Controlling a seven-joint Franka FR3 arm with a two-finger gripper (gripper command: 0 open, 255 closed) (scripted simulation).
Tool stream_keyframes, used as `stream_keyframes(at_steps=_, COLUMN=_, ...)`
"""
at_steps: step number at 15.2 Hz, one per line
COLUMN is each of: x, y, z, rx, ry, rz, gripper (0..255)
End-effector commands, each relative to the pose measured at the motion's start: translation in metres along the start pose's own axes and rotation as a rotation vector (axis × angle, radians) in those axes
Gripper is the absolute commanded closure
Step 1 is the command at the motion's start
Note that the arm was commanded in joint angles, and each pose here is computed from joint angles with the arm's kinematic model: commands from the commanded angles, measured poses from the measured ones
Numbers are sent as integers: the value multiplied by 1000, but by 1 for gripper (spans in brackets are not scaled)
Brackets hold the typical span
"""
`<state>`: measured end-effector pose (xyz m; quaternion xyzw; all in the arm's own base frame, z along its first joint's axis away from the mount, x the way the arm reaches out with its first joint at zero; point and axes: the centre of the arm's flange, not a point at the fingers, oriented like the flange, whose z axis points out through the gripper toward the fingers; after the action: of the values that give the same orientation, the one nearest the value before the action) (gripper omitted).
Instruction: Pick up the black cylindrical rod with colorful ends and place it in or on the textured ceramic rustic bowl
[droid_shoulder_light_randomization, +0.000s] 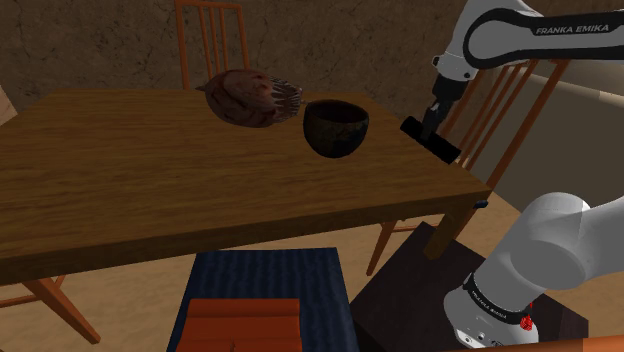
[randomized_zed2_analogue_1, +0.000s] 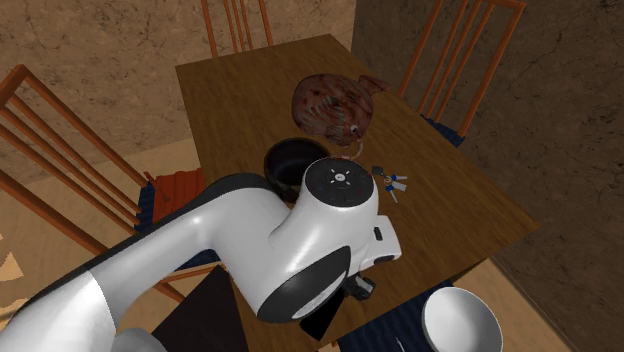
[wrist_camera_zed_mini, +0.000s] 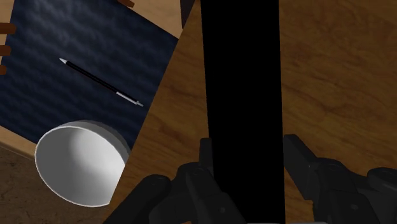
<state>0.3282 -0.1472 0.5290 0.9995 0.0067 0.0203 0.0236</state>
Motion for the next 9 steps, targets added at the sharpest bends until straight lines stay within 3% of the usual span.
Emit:
stream_keyframes(at_steps=1, x=1, y=1, z=-11, rx=0, ry=0, rz=0, gripper=255)
stream_keyframes(at_steps=9, x=3, y=3, z=-54, rx=0, ry=0, rz=0, gripper=255)
